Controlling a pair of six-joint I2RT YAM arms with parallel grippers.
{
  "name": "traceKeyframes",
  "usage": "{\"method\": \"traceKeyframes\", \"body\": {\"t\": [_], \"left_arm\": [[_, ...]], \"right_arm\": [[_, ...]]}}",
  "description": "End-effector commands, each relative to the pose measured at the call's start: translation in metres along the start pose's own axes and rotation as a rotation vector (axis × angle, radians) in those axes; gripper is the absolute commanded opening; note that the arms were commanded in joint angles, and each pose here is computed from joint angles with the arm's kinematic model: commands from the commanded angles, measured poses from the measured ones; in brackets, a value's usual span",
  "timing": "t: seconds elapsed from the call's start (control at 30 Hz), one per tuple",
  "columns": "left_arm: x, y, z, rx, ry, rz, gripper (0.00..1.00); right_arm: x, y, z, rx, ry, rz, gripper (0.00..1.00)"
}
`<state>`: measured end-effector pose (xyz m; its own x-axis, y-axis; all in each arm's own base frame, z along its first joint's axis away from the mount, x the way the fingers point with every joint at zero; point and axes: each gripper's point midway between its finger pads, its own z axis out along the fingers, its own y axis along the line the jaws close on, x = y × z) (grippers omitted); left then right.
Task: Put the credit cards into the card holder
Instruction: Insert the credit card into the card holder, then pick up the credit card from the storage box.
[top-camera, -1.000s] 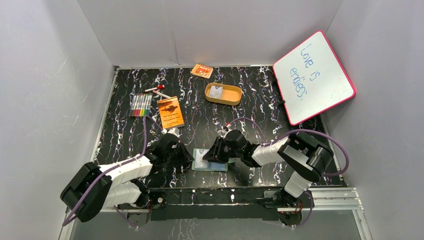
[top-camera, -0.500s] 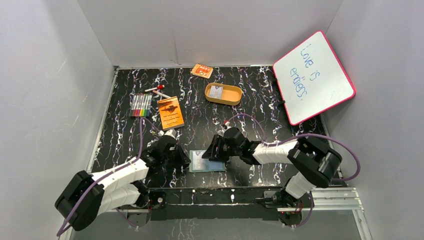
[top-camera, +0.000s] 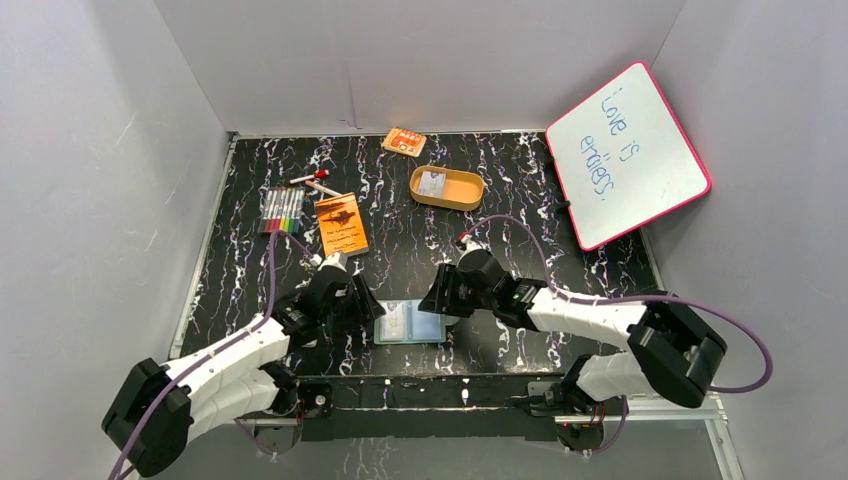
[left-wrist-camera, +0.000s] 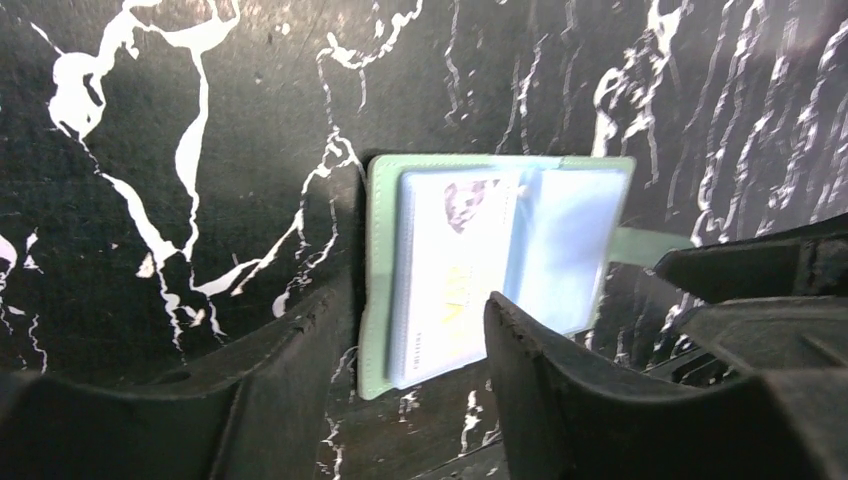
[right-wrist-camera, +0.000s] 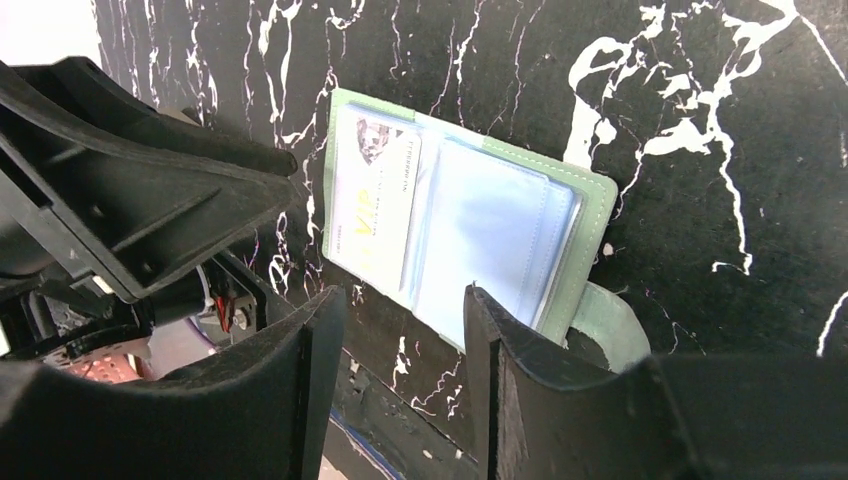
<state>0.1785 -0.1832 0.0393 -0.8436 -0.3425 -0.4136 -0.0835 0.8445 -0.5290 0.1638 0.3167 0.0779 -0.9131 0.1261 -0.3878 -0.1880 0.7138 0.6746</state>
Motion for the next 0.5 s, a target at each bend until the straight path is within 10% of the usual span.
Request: {"method": "traceKeyframes", "body": {"t": [0.0, 0.23, 0.47], "left_arm": [[-0.022, -0.019, -0.016, 0.026, -0.058, 0.007, 0.57], [-0.031, -0.041, -0.023, 0.092, -0.063, 0.018, 0.58], [-0.045, -0.041, -0.03, 0.059, -0.117, 0.052, 0.59]], "right_arm": [[-0.006, -0.003, -0.009, 0.004, -0.021, -0.063, 0.53], [-0.019, -0.006, -0.019, -0.028, -0.082, -0.084, 0.5], [-0.146, -0.017, -0.067, 0.059, -0.417, -0.081, 0.55]]}}
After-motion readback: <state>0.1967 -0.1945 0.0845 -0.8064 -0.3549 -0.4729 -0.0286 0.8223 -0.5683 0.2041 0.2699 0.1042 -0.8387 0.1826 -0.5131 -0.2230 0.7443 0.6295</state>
